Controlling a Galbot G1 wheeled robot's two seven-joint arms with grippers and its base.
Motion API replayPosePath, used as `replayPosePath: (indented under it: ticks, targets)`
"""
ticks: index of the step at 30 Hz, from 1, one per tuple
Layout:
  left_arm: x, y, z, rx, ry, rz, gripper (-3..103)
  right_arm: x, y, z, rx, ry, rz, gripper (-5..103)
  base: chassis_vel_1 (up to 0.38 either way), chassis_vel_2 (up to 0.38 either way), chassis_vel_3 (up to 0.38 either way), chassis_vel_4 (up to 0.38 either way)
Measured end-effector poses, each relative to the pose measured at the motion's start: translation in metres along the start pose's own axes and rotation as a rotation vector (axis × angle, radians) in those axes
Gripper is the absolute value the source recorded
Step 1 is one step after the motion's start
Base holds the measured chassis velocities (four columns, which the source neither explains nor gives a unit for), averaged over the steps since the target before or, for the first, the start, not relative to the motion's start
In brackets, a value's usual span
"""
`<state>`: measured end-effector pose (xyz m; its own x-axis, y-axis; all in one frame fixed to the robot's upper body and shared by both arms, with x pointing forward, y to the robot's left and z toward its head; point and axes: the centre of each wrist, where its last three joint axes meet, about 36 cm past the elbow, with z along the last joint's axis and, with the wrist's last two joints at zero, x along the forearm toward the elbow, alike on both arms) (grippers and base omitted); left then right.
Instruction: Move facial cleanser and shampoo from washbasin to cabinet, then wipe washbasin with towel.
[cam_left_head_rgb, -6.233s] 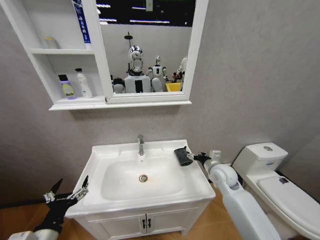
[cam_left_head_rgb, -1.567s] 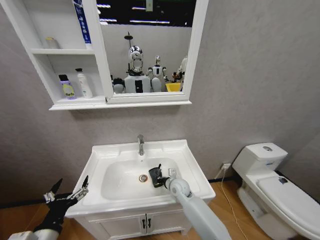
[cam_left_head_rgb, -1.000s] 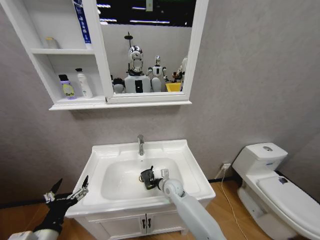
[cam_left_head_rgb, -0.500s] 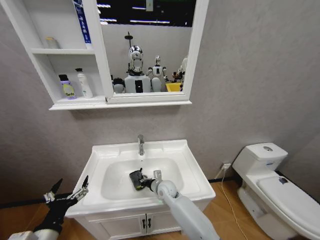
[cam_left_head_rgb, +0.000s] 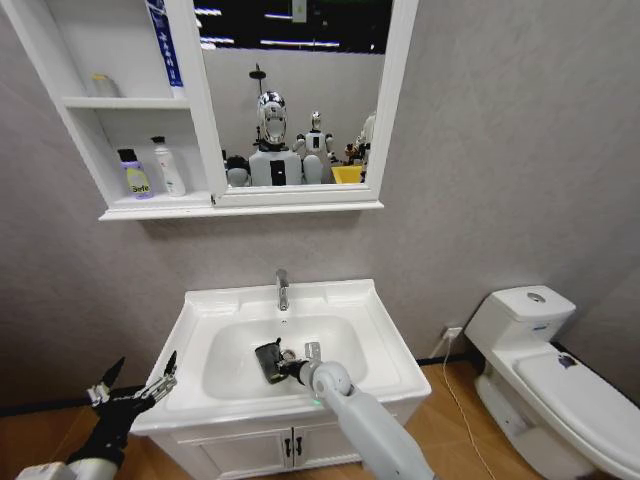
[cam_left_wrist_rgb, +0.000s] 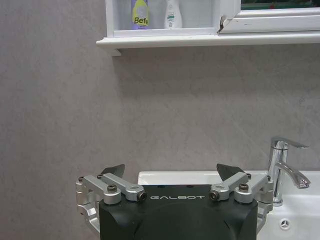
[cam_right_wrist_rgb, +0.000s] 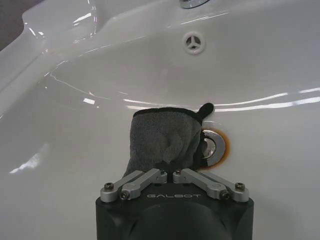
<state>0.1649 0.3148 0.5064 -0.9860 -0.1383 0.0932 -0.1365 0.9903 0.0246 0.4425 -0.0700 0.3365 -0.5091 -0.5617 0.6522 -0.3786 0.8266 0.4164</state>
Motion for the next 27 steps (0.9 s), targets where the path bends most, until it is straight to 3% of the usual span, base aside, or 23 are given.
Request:
replayPosePath:
  ticks: [9,17,27]
  targets:
    - [0.0,0.0,0.0,0.0,0.0,0.0,100,0.038,-0.025,-0.012,-0.046,-0.014,0.088,0,0.0,0.0,0.0,0.0]
    - [0.0,0.0,0.0,0.0,0.0,0.0,100,0.066,-0.036,-0.013,-0.035,-0.036,0.126,0,0.0,0.0,0.0,0.0]
    - [0.0,0.0,0.0,0.0,0.0,0.0,100,0.04,-0.032,-0.008,-0.049,0.007,0.088,0,0.0,0.0,0.0,0.0]
